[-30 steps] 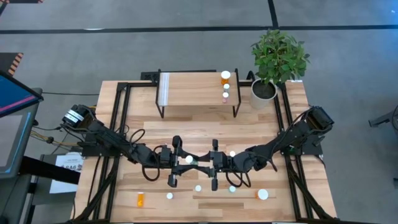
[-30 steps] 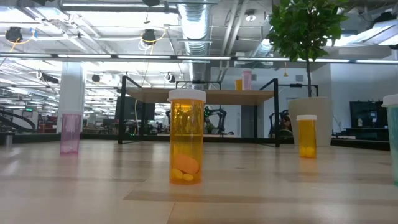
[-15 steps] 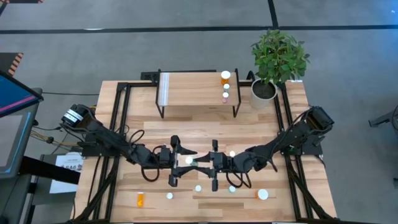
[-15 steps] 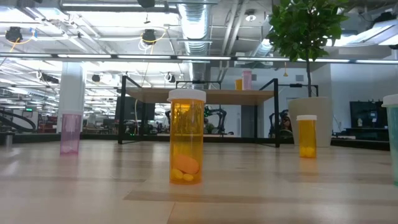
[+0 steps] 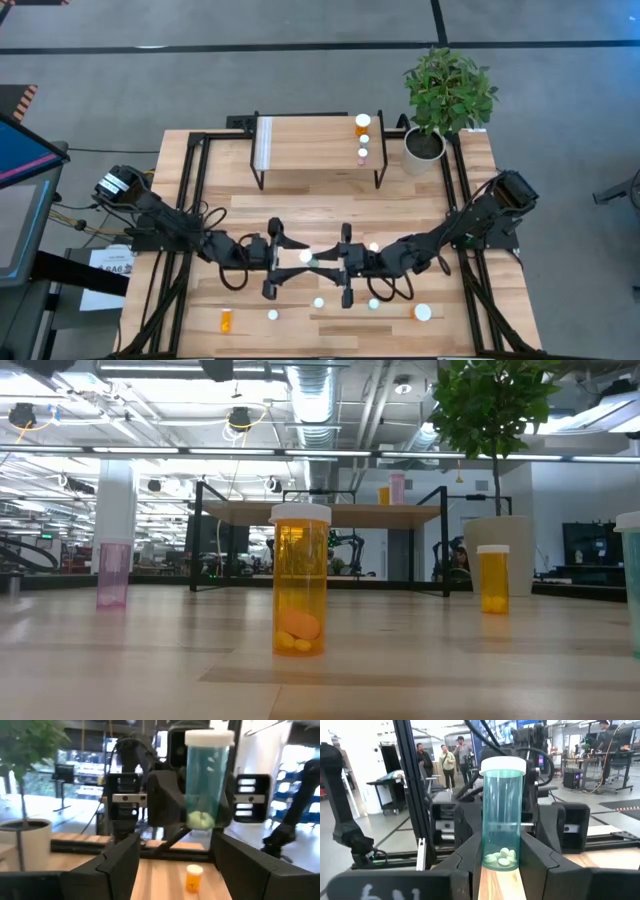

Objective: Pick and place medicine bottles onto shelf by color
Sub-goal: Put the top small blue pill bottle on the shelf

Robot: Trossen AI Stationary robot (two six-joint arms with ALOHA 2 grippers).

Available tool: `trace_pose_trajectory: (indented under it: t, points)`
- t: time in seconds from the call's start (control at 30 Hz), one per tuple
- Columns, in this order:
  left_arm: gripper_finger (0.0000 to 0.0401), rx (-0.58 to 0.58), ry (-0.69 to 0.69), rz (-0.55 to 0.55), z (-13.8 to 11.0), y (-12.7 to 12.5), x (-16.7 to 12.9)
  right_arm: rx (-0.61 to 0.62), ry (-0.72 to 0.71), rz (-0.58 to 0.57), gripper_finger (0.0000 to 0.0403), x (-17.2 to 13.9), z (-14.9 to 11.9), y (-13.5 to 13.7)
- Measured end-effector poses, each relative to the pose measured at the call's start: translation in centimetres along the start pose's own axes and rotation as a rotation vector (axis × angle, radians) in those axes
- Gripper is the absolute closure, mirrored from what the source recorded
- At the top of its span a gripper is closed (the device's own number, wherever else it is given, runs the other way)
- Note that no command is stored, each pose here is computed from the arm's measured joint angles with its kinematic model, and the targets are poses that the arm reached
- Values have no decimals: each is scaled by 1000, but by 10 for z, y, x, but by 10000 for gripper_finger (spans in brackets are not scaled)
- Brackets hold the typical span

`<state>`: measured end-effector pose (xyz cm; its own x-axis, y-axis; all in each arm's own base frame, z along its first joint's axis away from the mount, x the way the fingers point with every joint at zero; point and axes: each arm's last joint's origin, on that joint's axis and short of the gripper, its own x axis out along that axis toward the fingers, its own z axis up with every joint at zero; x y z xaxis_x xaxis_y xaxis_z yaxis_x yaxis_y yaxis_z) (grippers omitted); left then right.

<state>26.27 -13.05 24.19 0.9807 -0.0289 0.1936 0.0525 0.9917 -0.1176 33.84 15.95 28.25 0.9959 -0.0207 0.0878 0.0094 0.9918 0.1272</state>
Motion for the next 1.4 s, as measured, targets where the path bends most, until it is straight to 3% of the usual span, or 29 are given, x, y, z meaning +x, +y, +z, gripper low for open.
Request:
trace_pose_trajectory:
  t: [0.23, 1.1, 1.4]
  points:
    - [163, -42, -117, -76, 6, 2, -8, -12, 19, -2, 284, 0, -2, 0]
    - [163, -54, -105, -54, 9, 10, 2, -1, 46, -23, 284, 3, -6, -6]
    - [163, -35, -77, -13, 11, 10, 8, 7, 35, -98, 284, 2, -5, -8]
